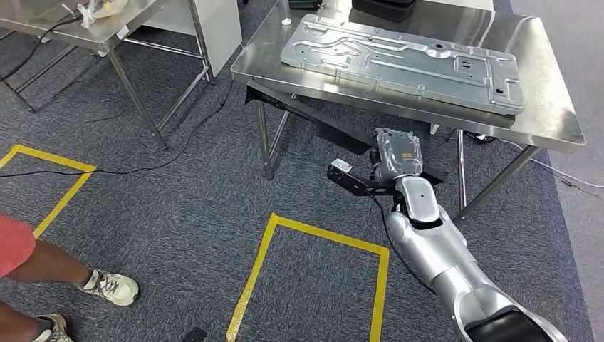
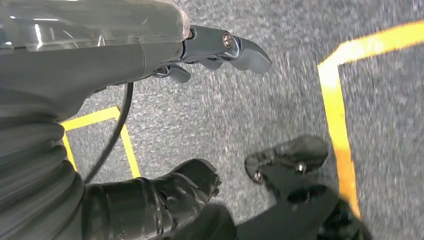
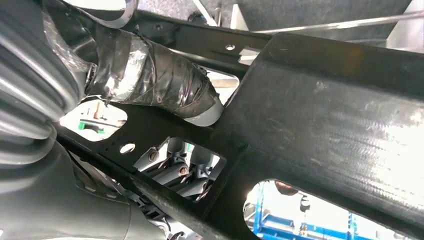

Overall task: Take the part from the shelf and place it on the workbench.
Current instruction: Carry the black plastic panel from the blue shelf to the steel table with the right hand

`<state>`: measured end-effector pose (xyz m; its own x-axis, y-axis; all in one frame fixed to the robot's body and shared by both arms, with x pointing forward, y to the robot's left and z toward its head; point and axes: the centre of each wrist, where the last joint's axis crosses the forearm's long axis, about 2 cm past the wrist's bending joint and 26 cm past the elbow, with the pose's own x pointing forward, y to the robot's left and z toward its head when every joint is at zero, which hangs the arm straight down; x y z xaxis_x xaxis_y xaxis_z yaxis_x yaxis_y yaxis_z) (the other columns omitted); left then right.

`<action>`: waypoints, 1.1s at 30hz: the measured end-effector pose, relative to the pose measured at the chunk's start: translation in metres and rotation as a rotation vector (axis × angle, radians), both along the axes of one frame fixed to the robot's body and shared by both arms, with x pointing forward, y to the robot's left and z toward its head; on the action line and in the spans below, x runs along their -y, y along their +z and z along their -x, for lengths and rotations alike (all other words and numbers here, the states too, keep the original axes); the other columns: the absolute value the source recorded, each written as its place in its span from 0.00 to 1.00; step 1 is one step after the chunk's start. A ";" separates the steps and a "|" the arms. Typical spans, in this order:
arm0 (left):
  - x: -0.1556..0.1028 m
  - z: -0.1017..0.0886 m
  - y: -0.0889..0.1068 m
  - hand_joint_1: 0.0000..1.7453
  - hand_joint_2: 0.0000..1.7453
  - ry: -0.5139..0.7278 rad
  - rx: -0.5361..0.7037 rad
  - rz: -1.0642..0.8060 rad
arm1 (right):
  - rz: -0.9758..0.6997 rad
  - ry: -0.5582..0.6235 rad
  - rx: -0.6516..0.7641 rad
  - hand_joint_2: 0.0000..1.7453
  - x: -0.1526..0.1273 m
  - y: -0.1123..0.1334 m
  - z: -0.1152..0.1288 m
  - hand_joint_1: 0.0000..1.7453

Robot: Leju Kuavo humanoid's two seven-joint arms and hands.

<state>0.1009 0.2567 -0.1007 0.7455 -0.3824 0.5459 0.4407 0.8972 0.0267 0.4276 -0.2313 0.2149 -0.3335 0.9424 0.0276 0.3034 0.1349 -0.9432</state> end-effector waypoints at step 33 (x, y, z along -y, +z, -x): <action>0.004 -0.002 0.001 0.00 1.00 -0.008 -0.021 0.016 | 0.027 -0.076 0.012 1.00 0.036 0.089 -0.046 1.00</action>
